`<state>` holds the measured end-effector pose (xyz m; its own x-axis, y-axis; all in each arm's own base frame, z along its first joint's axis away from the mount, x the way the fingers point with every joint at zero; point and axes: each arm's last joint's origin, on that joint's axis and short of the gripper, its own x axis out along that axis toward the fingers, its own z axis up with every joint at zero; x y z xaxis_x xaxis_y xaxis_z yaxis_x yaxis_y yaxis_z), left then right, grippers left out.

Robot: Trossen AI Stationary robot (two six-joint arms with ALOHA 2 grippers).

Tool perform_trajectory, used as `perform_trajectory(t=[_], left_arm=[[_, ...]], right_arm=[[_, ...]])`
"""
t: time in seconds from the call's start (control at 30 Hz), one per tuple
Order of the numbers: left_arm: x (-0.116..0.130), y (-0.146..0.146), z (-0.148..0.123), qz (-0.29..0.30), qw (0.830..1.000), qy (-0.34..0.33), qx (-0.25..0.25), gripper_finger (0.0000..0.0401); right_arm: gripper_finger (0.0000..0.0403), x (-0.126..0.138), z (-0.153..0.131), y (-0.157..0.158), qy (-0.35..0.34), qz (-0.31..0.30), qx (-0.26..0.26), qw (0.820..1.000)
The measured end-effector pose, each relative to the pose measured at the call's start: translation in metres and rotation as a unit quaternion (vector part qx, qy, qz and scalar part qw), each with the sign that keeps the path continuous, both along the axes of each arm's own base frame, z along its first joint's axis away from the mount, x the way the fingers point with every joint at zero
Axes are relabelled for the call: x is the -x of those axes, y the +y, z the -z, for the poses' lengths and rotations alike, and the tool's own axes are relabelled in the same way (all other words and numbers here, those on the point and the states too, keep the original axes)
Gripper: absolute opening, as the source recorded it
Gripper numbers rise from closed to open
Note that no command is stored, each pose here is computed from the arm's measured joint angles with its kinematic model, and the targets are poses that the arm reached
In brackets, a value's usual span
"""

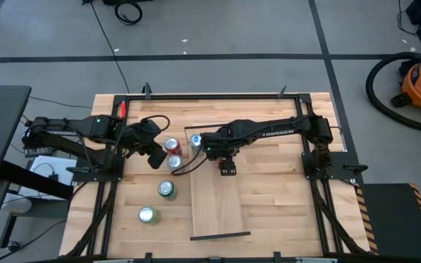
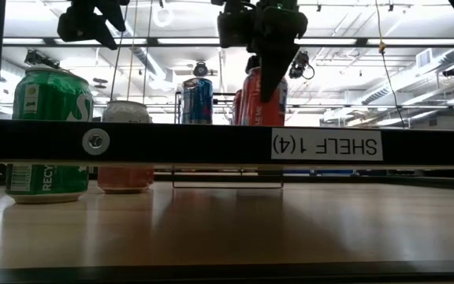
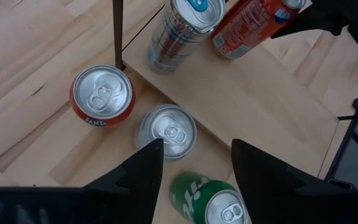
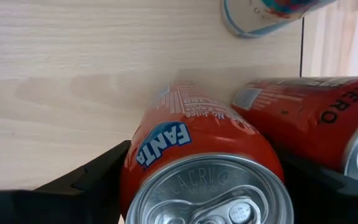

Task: Place canned beverage on shelf
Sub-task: Put the bottom red soda can on the shelf

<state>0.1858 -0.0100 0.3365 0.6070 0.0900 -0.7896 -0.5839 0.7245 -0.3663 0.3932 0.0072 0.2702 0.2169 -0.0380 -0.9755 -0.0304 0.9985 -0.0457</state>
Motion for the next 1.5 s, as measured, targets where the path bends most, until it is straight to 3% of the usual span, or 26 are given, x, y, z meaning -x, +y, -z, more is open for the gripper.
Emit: perform_trajectory(t=[0.33,0.87,1.5], left_arm=[[0.000,0.000,0.000,0.003,1.000,0.001,0.004,0.0199],[0.000,-0.001,0.000,0.008,1.000,0.002,0.010,0.0199],[0.000,-0.001,0.000,0.008,1.000,0.002,0.010,0.0199]], right_arm=[[0.0324,-0.005,0.009,0.001,0.007,-0.003,-0.005,1.000],[0.0363,-0.006,0.012,0.002,0.012,0.005,-0.021,1.000],[0.0364,-0.007,-0.032,0.002,-0.023,0.006,-0.020,1.000]])
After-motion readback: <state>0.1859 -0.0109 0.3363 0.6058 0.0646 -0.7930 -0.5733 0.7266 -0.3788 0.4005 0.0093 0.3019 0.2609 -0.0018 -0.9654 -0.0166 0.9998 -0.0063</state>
